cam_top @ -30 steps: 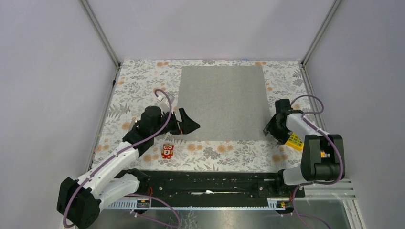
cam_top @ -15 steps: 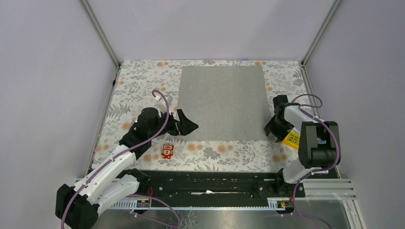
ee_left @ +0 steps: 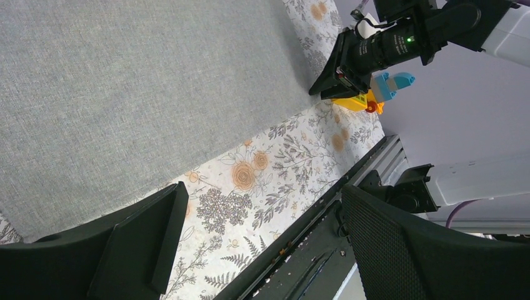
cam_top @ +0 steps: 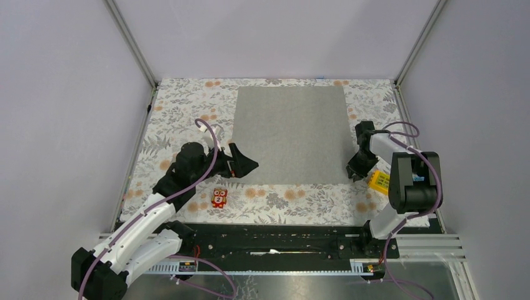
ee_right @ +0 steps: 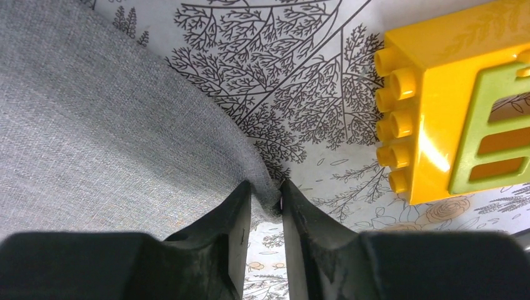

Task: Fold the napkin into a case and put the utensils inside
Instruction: Pick up the flattened napkin from the center of the board, then fold and flatten the napkin at the center of the board.

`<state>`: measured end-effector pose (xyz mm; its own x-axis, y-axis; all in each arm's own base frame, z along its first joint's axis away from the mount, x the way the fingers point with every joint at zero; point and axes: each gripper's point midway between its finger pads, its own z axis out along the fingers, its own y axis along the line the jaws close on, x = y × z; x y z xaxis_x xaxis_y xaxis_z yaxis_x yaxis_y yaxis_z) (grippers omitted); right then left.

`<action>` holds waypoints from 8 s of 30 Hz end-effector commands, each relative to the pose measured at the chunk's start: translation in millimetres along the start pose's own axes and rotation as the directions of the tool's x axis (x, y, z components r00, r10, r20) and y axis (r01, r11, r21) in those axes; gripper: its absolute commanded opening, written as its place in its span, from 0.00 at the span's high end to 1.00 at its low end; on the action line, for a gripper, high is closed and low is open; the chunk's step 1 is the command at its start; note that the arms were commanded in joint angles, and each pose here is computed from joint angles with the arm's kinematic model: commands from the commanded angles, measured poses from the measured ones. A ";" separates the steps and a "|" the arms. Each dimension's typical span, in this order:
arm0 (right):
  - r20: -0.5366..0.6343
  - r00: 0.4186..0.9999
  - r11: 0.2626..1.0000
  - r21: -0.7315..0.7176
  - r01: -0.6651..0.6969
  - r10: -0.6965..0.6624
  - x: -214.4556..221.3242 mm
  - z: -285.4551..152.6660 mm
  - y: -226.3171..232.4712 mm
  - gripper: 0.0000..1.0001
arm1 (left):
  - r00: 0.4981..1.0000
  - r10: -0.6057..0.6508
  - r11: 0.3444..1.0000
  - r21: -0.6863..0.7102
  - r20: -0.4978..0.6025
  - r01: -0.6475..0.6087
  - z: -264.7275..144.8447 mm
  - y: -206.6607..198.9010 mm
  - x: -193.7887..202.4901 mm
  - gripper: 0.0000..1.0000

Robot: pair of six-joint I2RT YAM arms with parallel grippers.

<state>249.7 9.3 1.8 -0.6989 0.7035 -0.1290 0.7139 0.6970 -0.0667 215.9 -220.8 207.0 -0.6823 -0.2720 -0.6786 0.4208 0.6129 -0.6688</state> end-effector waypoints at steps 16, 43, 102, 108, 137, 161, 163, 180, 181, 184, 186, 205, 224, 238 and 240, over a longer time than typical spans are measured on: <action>0.218 0.968 0.992 -0.009 -0.125 0.124 -11.6 -8.3 -24.0 1.00 | 0.927 -0.369 0.756 -0.556 0.074 0.345 -0.6 92.6 26.2 0.01; 0.299 0.952 0.980 -0.198 -0.007 0.068 -12.1 -13.4 -7.5 1.00 | 0.820 -0.467 0.190 -0.867 0.332 0.460 32.0 174.0 61.6 0.43; 0.372 0.926 0.945 -0.321 0.067 0.060 -12.6 -27.9 1.5 1.00 | 0.826 -0.444 0.209 -0.856 0.347 0.472 21.3 180.3 54.6 1.00; 0.500 0.863 0.800 -0.546 0.250 0.071 -24.0 -118.1 34.1 1.00 | 0.862 -0.382 0.488 -0.718 0.335 0.495 19.4 123.2 -17.8 1.00; 0.598 0.461 0.497 -0.801 0.333 0.656 -71.1 -428.5 -27.5 1.00 | 0.661 -0.009 0.996 -0.053 0.751 0.073 -90.1 -121.5 -276.9 1.00; 0.688 0.711 0.856 -0.449 0.258 0.147 -266.8 -89.0 240.7 1.00 | 0.864 -0.128 0.991 0.031 0.487 0.129 214.6 207.3 -259.5 1.00; 0.677 0.727 0.858 -0.436 0.272 0.114 -264.8 -79.7 244.5 1.00 | 0.868 -0.141 0.988 0.015 0.476 0.152 217.0 215.6 -258.1 1.00; 0.490 0.866 0.916 -0.294 0.272 -0.100 -168.7 -86.8 151.1 1.00 | 0.957 -0.240 0.940 -0.206 0.161 0.271 159.7 203.1 -171.7 1.00; 0.475 0.875 0.919 -0.295 0.262 -0.097 -159.8 -82.8 143.5 1.00 | 0.953 -0.264 0.933 -0.211 0.148 0.291 154.7 202.0 -161.2 1.00; 0.428 0.897 0.924 -0.288 0.252 -0.111 -133.3 -68.8 123.2 1.00 | 0.926 -0.355 0.894 -0.243 0.126 0.376 139.0 202.7 -124.3 1.00; 0.400 0.910 0.928 -0.287 0.239 -0.111 -117.6 -57.9 112.1 1.00 | 0.909 -0.401 0.873 -0.252 0.115 0.417 129.4 198.6 -106.6 1.00; 0.385 0.915 0.914 -0.315 0.255 -0.123 -53.8 -60.0 53.2 1.00 | 0.926 -0.371 0.829 -0.426 0.063 0.361 73.2 188.7 -46.0 1.00; 0.289 0.943 0.925 -0.286 0.250 -0.165 -23.7 -27.4 35.5 1.00 | 0.904 -0.427 0.771 -0.516 0.016 0.373 69.9 217.4 5.3 1.00; 0.272 0.948 0.931 -0.273 0.241 -0.165 -13.9 -22.3 25.5 1.00 | 0.907 -0.421 0.744 -0.568 0.012 0.353 58.3 219.9 10.2 1.00; 0.264 0.950 0.933 -0.268 0.238 -0.167 -13.0 -17.9 25.2 1.00 | 0.902 -0.431 0.734 -0.579 0.007 0.355 58.9 223.5 14.5 1.00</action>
<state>280.1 22.2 27.1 -0.7643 0.5148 -0.3884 0.4807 0.8563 0.1891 327.9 -136.4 28.2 -0.8032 -0.5201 -0.2904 -0.2871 0.7651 -0.5763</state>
